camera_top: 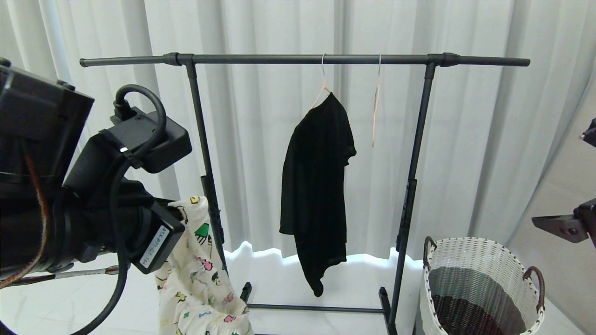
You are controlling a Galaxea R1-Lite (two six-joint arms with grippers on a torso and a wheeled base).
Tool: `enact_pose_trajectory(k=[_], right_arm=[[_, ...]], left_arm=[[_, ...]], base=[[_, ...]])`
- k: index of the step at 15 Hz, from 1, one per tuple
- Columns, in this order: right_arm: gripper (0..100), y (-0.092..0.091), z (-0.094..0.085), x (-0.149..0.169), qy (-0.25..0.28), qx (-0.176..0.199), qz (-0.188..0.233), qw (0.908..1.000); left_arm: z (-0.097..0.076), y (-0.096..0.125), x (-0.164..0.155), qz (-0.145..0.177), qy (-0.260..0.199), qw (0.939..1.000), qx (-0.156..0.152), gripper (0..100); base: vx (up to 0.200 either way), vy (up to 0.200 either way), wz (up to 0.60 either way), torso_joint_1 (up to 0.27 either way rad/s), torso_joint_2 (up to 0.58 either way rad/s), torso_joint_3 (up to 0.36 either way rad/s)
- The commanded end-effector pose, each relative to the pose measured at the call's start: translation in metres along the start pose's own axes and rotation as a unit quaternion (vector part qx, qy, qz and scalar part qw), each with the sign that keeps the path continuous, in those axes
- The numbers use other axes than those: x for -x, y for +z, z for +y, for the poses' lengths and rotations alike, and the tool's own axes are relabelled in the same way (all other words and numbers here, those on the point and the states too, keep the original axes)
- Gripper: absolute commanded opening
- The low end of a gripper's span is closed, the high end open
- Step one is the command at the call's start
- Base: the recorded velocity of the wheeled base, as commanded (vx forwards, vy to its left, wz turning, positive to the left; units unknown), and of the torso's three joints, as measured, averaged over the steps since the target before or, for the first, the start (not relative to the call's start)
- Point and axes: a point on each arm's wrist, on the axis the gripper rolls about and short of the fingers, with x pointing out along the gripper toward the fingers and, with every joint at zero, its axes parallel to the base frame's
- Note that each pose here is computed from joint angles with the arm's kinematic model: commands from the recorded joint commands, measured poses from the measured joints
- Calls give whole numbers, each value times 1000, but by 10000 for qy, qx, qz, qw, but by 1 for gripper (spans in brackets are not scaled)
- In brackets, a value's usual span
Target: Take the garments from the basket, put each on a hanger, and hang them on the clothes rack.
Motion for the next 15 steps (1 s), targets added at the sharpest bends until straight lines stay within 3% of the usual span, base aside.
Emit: enact_pose_trajectory(k=[1,15], right_arm=[[100,1,0,-2,-20,-36,-32,10000],[100,3,1,-7,-43,-111,-144,9998]], left_arm=[[1,-1,3,-36,17,10000,18,0],[0,-3,4,-30,-5,10000,4,0]], base=[[0,0,0,168,-452,-276],[0,0,0,190,-453,-264]])
